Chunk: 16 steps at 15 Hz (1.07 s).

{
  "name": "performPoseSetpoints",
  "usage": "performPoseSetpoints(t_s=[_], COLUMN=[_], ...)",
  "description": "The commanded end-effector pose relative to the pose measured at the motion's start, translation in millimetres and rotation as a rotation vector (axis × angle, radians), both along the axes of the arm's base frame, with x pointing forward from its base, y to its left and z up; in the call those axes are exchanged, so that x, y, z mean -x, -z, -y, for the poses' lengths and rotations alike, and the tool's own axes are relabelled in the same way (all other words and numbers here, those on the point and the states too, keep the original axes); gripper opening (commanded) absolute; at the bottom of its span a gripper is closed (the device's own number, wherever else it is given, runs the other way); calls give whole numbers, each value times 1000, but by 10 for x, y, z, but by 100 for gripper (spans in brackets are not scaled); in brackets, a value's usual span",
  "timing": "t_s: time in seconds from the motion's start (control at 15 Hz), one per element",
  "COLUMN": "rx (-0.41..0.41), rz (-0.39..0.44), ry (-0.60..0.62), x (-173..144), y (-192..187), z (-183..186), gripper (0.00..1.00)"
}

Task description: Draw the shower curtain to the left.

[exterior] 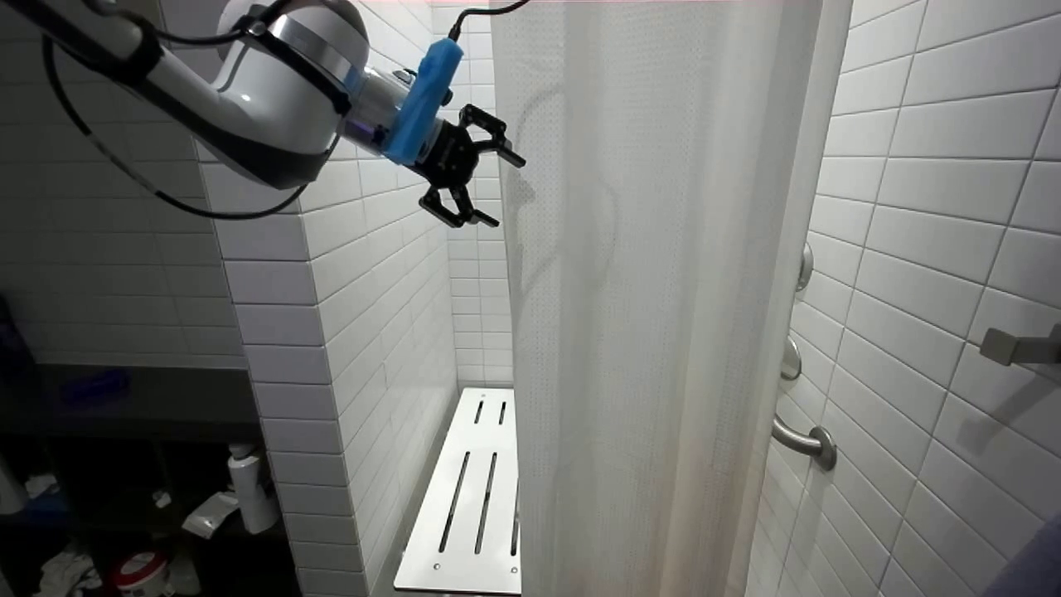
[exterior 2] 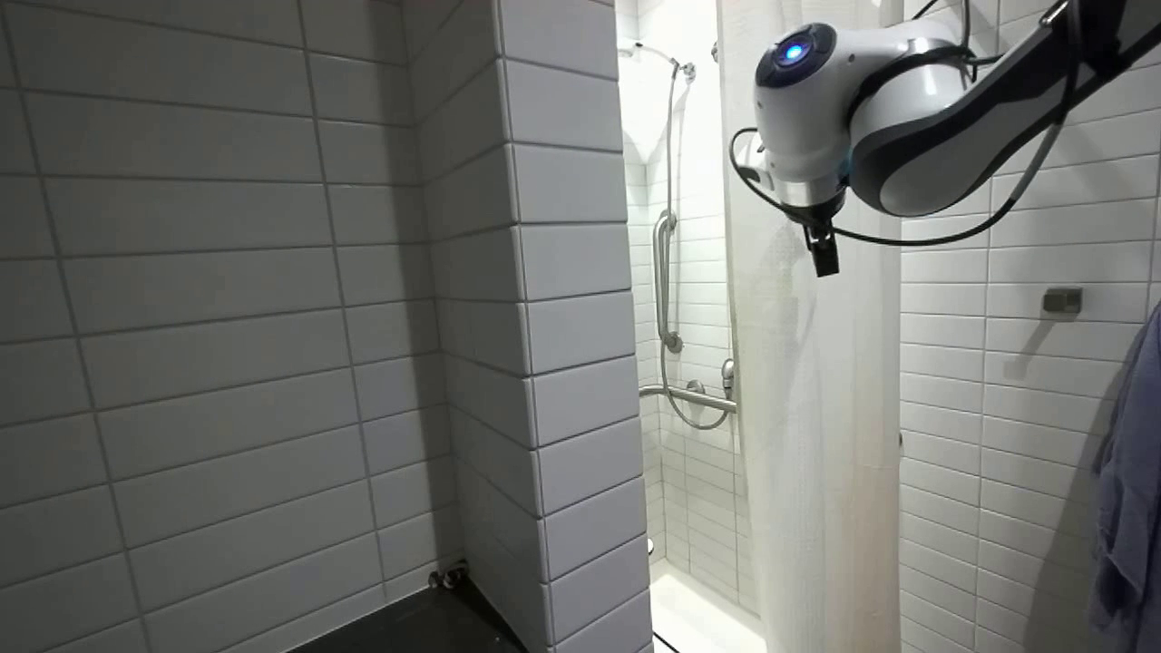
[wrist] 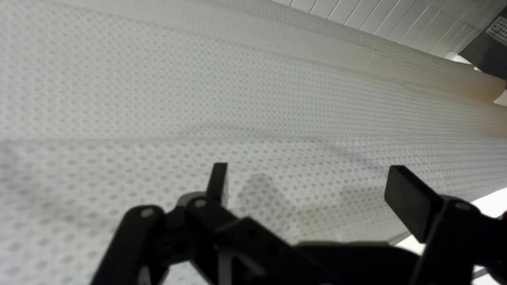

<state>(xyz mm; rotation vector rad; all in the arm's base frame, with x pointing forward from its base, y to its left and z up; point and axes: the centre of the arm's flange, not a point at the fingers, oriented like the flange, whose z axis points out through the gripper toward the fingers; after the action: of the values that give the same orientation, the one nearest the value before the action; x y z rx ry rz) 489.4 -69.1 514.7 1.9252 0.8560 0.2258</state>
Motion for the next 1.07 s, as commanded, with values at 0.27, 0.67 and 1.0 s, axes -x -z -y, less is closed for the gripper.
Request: performPoseSetpoints(t_s=[0.27,0.67,1.0], rx=[125,215,274], rz=[-231,-476,-607], ry=[-190,-192,-139], x=[219,198,174], y=[-162,-280,-461], z=[226,301,343], gripper=[100,100,100])
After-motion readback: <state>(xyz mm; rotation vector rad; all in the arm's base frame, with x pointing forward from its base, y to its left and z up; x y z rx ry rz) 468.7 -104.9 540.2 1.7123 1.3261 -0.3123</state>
